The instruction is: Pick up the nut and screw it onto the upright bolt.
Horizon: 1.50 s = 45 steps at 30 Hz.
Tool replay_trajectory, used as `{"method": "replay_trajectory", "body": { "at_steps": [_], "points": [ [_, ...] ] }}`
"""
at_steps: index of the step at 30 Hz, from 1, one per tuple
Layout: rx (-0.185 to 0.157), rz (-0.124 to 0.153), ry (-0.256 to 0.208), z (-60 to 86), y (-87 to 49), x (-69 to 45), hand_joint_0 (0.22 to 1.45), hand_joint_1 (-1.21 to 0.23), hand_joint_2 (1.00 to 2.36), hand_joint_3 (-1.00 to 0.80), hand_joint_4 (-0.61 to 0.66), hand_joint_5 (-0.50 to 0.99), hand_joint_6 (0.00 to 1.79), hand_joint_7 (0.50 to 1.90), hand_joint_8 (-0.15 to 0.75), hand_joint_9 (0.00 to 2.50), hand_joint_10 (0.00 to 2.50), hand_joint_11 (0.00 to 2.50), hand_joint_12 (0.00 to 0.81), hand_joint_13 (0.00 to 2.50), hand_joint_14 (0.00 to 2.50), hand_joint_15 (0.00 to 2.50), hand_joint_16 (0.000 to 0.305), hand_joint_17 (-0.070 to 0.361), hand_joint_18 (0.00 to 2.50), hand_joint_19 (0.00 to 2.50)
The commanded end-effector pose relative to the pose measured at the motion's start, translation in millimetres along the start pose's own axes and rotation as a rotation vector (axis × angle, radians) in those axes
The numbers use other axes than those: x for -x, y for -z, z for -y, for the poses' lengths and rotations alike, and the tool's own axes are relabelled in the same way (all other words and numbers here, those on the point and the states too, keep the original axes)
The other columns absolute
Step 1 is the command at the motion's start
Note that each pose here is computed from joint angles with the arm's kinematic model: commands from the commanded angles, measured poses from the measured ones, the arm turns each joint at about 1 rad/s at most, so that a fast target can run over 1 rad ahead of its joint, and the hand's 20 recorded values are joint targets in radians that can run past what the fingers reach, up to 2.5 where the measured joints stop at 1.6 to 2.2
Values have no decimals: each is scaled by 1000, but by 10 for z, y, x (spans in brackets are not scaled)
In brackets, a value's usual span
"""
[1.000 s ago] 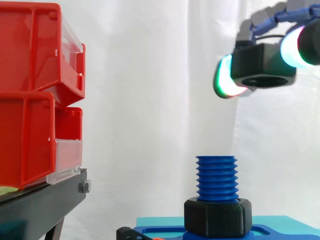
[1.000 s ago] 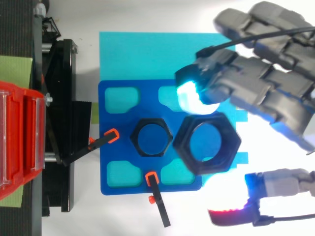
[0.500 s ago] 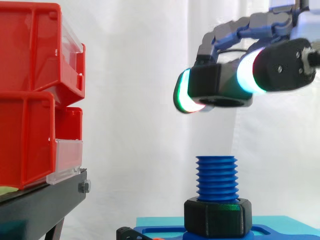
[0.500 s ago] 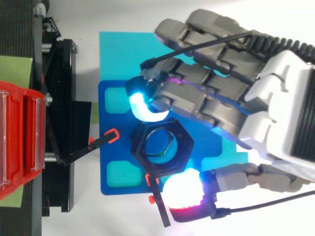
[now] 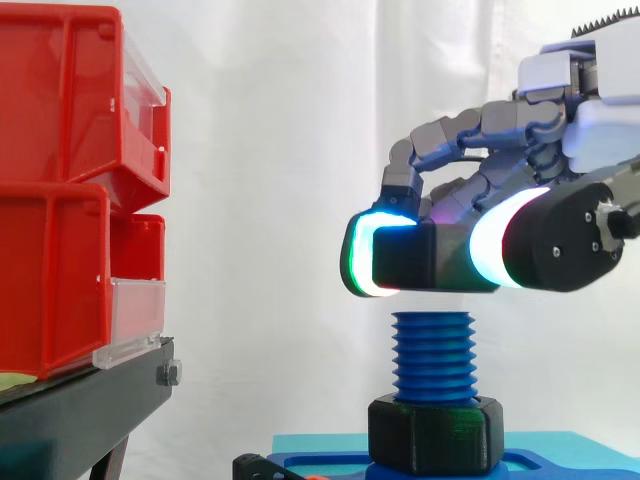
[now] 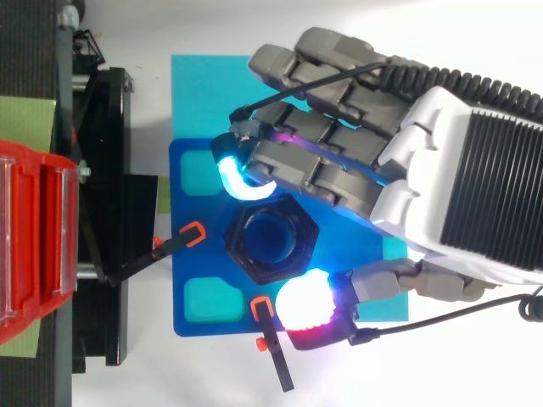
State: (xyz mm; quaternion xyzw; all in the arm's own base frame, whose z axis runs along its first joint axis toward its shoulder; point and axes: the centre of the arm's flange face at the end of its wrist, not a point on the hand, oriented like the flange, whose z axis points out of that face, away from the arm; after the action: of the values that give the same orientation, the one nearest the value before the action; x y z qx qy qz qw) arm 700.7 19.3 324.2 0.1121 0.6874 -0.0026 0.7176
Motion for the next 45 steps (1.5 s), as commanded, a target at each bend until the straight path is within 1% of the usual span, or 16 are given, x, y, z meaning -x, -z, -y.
{"method": "replay_trajectory", "body": {
  "at_steps": [1, 5, 8, 10, 13, 16, 19, 22, 23, 28, 33, 38, 39, 42, 44, 45],
  "points": [
    [8, -16, 8, 6, 13, -16, 562, -534, 1005, -440, 309, -182, 583, 1226, 309, 486, 5, 152, 375, 387, 0, 0, 50, 112, 357, 48],
    [6, -30, 15, 25, 26, -32, 562, -534, 1005, -440, 309, -182, 583, 1229, 310, 487, 5, 159, 375, 388, 0, 0, 50, 111, 357, 47],
    [6, -30, 15, 25, 26, -32, 561, -534, 1006, -439, 310, -182, 583, 1229, 310, 488, 5, 159, 375, 390, 0, 0, 50, 112, 358, 46],
    [4, -29, 15, 62, 18, -26, 562, -534, 1006, -441, 310, -182, 582, 1233, 309, 487, 5, 152, 375, 392, 0, 0, 50, 112, 358, 46],
    [12, -29, 15, 79, 9, -17, 562, -534, 1005, -442, 311, -182, 583, 1227, 310, 487, 6, 159, 375, 392, 0, 0, 50, 111, 359, 46],
    [12, -29, 15, 105, 4, -13, 562, -533, 1005, -440, 311, -182, 583, 1227, 309, 488, 5, 157, 375, 393, 0, 0, 50, 112, 363, 54],
    [11, -30, 16, 118, 5, -18, 561, -534, 1006, -441, 311, -182, 583, 1233, 310, 488, 5, 156, 375, 394, 0, 0, 50, 112, 363, 52],
    [18, -32, 17, 102, 7, -20, 562, -534, 1005, -442, 311, -183, 583, 1234, 309, 488, 5, 157, 375, 396, 0, 0, 50, 112, 363, 52],
    [22, -26, 20, 94, 0, -10, 561, -534, 1006, -440, 307, -182, 583, 1227, 310, 489, 5, 165, 375, 397, 0, 0, 50, 112, 364, 52],
    [27, -23, 30, 79, -1, -14, 561, -534, 1005, -440, 306, -182, 583, 1229, 310, 490, 6, 160, 375, 397, 0, 0, 50, 112, 368, 53],
    [35, -11, 29, 46, -11, -1, 561, -534, 1005, -440, 311, -182, 583, 1227, 310, 490, 5, 165, 376, 398, 0, 0, 50, 112, 367, 60],
    [43, -6, 28, 46, -17, -1, 561, -534, 1005, -443, 306, -183, 582, 1228, 309, 489, 5, 157, 375, 398, 0, 0, 50, 112, 368, 52],
    [46, -1, 26, 48, -26, 11, 561, -534, 1005, -441, 305, -183, 582, 1230, 308, 489, 5, 158, 375, 399, 0, 0, 50, 112, 369, 51],
    [47, -1, 26, 57, -36, -21, 561, -535, 1005, -441, 305, -183, 582, 1230, 308, 488, 7, 164, 376, 401, 0, 0, 50, 112, 368, 53],
    [45, -15, 30, 73, -53, -116, 560, -534, 1005, -438, 309, -183, 582, 1228, 309, 489, 5, 157, 376, 401, 0, 0, 50, 112, 368, 52],
    [44, -11, 28, 79, -61, -105, 560, -534, 1005, -439, 307, -183, 582, 1229, 308, 489, 5, 159, 376, 401, 0, 0, 50, 112, 368, 57]
  ]
}}
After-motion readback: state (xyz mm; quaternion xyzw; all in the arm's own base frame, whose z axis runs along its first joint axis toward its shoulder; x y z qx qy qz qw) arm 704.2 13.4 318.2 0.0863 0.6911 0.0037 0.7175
